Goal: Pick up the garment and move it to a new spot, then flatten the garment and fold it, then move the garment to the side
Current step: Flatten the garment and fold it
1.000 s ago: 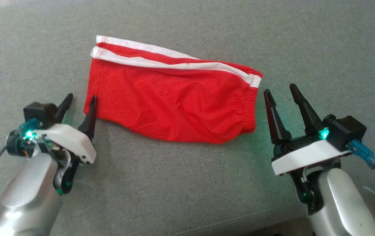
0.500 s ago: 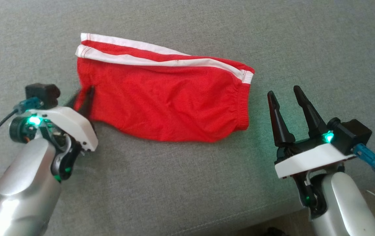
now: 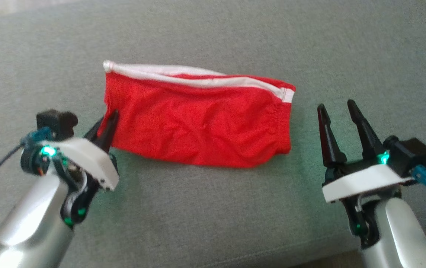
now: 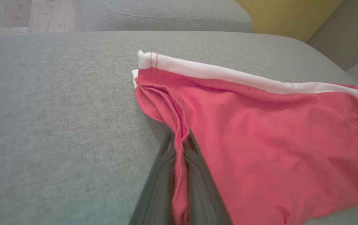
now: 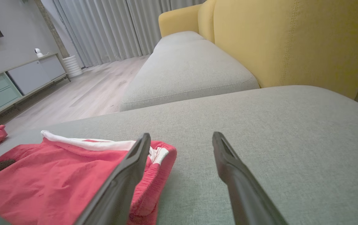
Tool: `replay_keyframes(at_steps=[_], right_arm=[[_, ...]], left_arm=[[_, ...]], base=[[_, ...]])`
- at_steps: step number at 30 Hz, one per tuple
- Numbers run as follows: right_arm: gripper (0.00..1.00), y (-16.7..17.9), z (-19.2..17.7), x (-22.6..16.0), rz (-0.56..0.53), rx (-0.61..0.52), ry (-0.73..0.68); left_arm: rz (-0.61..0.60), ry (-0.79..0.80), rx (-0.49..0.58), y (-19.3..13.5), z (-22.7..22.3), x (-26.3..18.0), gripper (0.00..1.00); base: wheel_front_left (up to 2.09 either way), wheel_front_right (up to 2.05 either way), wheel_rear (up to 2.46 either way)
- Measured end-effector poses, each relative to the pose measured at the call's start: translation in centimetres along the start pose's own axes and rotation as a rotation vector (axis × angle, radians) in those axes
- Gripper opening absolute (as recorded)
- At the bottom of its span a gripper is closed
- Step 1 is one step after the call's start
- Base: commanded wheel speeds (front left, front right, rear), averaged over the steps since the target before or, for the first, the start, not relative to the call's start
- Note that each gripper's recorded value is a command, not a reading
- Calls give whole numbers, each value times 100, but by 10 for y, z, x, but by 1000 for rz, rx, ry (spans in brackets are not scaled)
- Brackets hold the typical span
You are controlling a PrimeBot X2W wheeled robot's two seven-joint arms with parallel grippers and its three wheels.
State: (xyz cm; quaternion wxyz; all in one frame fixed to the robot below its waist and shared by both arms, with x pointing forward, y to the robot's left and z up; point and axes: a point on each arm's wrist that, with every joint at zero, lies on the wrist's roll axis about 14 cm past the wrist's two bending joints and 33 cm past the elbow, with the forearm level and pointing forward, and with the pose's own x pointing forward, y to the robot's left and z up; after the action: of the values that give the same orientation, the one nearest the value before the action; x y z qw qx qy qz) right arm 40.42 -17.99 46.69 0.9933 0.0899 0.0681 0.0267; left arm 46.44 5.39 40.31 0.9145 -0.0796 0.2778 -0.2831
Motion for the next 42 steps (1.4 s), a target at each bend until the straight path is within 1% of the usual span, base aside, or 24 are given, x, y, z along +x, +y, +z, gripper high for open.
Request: replay_keyframes(at_steps=[4,10,16,17,18,20,24,25,30,32,38,42], right_arm=[[100,4,-6,-8,6,4,22],[100,8,-6,-16,14,3,37],[100,16,-3,-19,37,-7,40],[100,18,0,-19,43,-10,34],[100,19,1,-18,49,-13,31],[100,22,3,-18,55,-14,27],[100,24,3,-21,62,-14,32],[100,24,3,-21,62,-14,32],[100,26,1,-25,66,-14,42],[100,27,1,-27,69,-14,43],[100,34,-1,-30,90,-18,63],[100,45,-17,-30,123,-20,136]], left_arm=[[23,-26,-38,-6,-6,-31,0],[116,-56,-174,-9,-33,-80,0],[176,-100,-285,-19,-53,-105,0],[183,-113,-294,-19,-53,-106,10],[195,-126,-301,-19,-53,-107,34],[209,-146,-302,-17,-53,-108,100],[262,-232,-261,-10,-45,-112,100],[262,-232,-261,-10,-45,-112,100],[316,-434,-165,1,-1,-121,100],[326,-480,-138,1,10,-125,100],[372,-527,-100,2,15,-140,100],[405,-511,-104,3,1,-150,100]], base=[[0,0,0],[0,0,0],[0,0,0],[0,0,0],[0,0,0],[0,0,0],[0,0,0],[0,0,0],[0,0,0],[0,0,0],[0,0,0],[0,0,0]])
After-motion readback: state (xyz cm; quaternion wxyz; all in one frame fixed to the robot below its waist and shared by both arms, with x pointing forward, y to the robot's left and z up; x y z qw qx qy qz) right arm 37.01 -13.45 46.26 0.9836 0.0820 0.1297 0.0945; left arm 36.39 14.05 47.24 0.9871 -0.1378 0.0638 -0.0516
